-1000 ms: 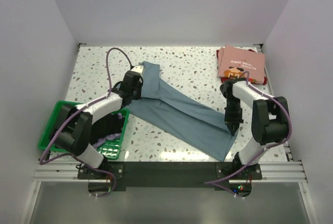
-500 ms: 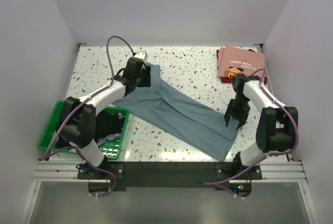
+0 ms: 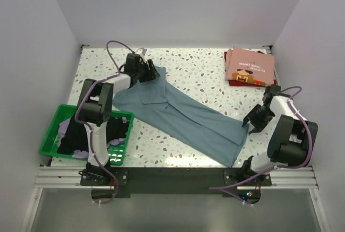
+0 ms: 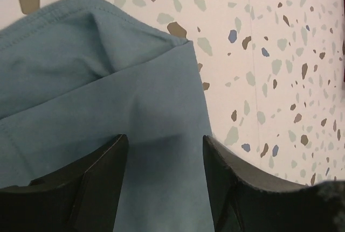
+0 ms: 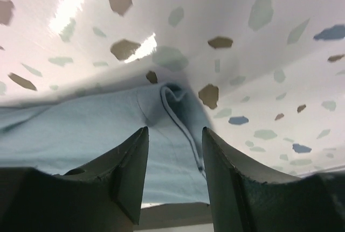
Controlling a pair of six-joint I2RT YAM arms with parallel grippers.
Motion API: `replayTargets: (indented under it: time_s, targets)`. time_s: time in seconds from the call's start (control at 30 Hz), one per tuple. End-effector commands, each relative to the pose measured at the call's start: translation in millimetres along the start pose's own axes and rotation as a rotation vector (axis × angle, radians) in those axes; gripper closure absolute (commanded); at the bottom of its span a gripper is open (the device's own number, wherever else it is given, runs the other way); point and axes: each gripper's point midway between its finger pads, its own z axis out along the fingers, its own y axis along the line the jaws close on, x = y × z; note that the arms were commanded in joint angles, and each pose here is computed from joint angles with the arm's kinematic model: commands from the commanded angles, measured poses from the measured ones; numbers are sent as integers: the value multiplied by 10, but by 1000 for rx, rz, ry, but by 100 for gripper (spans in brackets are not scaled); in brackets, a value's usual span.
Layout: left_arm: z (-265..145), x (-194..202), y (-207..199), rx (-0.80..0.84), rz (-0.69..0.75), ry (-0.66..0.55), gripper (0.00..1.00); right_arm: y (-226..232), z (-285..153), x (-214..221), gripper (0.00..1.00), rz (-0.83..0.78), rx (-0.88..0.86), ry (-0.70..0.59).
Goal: Fold and stack the t-shirts
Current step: Fold the tshirt
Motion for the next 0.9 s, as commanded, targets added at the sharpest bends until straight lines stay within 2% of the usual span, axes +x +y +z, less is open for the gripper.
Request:
replayTargets:
  time_s: [0.0, 0.13, 0.4, 0.5, 0.53, 0.63, 0.87]
  targets:
    - [68, -304, -333, 203, -65, -85, 37, 134, -15, -318, 53, 0, -76, -110]
    - [222, -269, -258, 212, -79, -66, 37, 171, -19, -475, 54, -13, -95, -146]
    - [266, -200, 130, 89, -120, -38, 38, 169, 163, -459, 62, -13, -105, -129]
    - [247, -184, 229, 63, -120, -35, 37, 167, 223, -438, 70, -2, -108, -124]
    - [243, -159, 261, 52, -122, -31, 37, 161, 237, -438, 77, -1, -108, -124]
    - [236, -107, 364, 30, -140, -25, 37, 140, 254, -440, 91, -4, -94, -124]
    - [220, 29, 568, -25, -195, -24, 37, 18, 180, -452, 95, 2, -29, -147]
